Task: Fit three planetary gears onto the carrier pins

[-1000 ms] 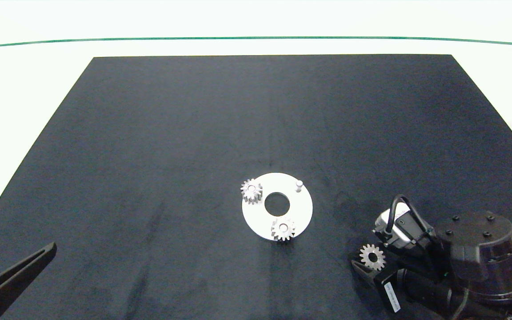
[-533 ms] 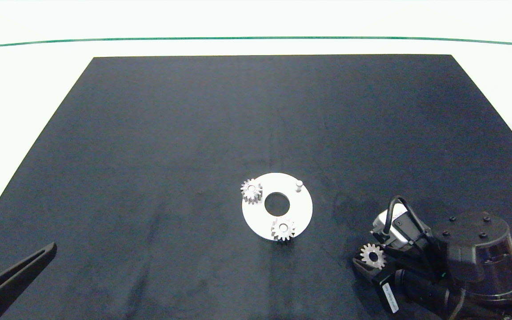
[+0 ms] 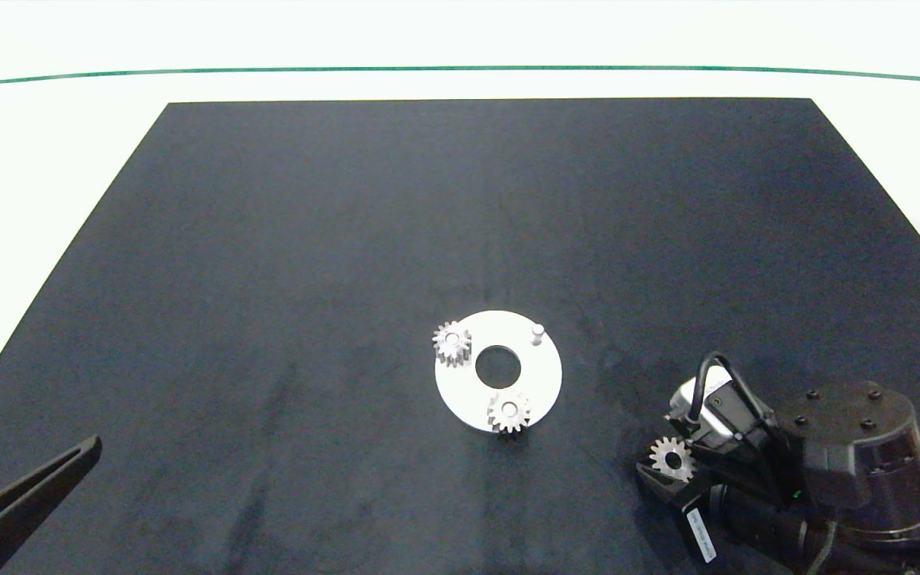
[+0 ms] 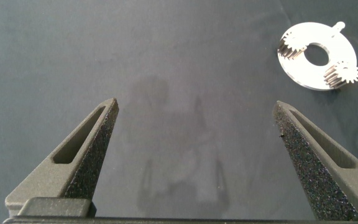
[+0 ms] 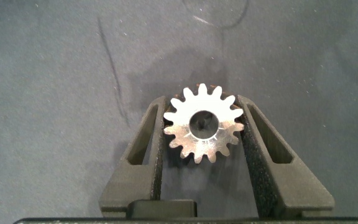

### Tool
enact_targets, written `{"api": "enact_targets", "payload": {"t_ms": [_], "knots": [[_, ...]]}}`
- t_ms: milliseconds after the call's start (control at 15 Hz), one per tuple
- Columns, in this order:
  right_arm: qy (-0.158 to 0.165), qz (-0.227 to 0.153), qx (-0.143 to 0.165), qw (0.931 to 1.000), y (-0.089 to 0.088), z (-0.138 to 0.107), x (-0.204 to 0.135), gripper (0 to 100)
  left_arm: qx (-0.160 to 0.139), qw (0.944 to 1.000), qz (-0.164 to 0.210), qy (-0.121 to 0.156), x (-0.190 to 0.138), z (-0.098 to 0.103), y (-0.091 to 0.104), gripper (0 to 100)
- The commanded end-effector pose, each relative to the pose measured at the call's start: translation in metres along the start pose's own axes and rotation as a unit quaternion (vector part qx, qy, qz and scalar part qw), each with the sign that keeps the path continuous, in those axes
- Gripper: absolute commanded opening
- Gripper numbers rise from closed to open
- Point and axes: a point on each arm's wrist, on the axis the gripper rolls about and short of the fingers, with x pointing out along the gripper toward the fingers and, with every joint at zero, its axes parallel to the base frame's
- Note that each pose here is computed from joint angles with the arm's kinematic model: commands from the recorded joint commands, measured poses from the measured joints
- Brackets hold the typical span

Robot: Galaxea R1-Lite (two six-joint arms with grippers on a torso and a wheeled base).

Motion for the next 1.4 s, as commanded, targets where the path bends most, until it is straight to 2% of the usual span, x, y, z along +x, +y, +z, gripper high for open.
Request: {"api": "enact_targets", "payload": {"t_ms": [67,200,333,600,667,1067,1400], "knots": [[-0.019,-0.003,0.001,0.9998,-0.003,0.006,-0.008,28,0.0,1.0,0.001,0.0,0.0,0.0,0.0,100],[-0.033,-0.006,-0.008,0.9994,-0.007,0.012,-0.016,28,0.001,1.0,0.001,0.001,0.0,-0.001,0.0,100],[-0.036,-0.014,-0.001,0.9993,-0.015,0.026,-0.023,28,0.003,1.0,0.001,0.007,0.0,-0.002,0.0,100],[-0.047,-0.019,0.018,0.9985,-0.032,0.07,-0.038,28,0.003,1.0,0.0,0.007,-0.003,-0.003,0.001,100],[-0.059,-0.019,0.022,0.9978,-0.034,0.081,-0.041,28,0.002,1.0,0.001,0.006,-0.004,-0.003,0.001,100],[-0.04,-0.014,0.024,0.9988,-0.024,0.121,-0.006,28,0.0,1.0,0.001,-0.002,-0.01,-0.004,0.004,100],[-0.025,-0.001,0.015,0.9996,-0.008,0.131,0.022,28,-0.001,1.0,0.001,-0.003,-0.01,-0.004,0.004,100]]}}
